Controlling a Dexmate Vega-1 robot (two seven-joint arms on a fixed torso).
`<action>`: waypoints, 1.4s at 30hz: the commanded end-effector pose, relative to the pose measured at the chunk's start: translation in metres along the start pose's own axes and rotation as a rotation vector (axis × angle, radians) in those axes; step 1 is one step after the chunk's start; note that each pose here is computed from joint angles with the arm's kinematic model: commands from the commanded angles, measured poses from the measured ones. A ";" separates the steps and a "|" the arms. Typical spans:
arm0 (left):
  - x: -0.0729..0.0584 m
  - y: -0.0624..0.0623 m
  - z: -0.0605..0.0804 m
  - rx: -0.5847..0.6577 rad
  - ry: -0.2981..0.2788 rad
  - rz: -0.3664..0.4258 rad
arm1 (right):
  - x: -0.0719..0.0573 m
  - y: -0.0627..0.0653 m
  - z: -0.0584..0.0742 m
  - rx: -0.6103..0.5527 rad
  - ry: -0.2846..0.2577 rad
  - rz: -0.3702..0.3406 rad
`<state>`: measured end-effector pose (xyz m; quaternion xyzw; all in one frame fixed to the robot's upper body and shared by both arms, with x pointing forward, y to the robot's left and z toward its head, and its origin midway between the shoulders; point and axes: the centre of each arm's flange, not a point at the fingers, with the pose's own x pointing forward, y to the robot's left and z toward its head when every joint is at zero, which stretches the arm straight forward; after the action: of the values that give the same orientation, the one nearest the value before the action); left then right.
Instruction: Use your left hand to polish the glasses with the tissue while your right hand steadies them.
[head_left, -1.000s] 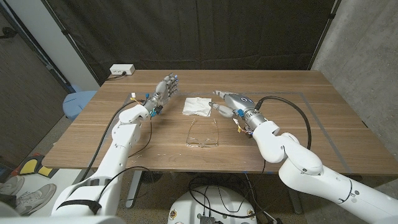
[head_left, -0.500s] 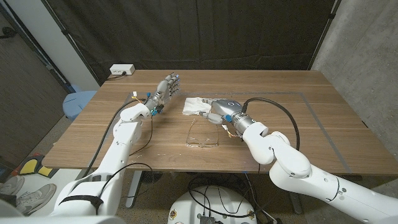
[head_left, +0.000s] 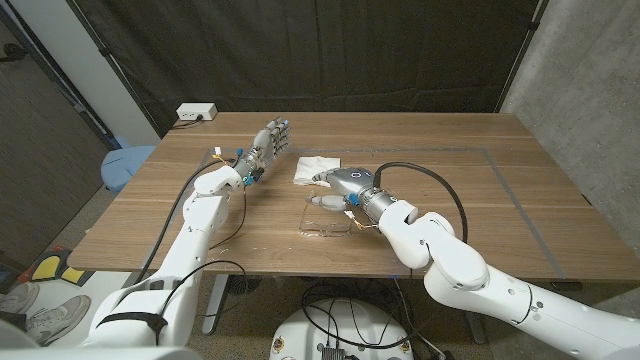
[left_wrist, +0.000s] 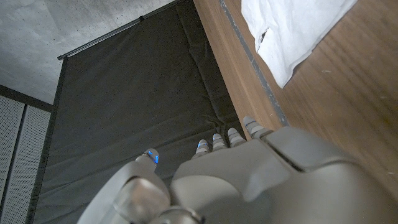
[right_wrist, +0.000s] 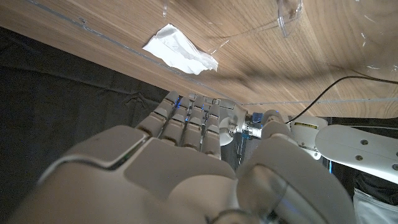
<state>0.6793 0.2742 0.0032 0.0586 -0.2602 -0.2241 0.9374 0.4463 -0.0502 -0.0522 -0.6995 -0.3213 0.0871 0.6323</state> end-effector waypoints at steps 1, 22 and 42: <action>0.004 0.000 -0.001 -0.002 0.008 -0.006 | 0.004 0.012 0.008 -0.066 0.016 0.023; 0.027 0.002 -0.006 -0.006 0.041 -0.041 | 0.011 0.036 0.005 -0.110 0.067 0.066; 0.046 -0.006 -0.003 0.003 0.060 -0.083 | -0.009 0.045 -0.008 -0.113 0.172 0.147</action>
<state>0.7060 0.2590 0.0121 0.0747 -0.2353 -0.2500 0.9362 0.4638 -0.0460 -0.0923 -0.7537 -0.2552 0.0639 0.6023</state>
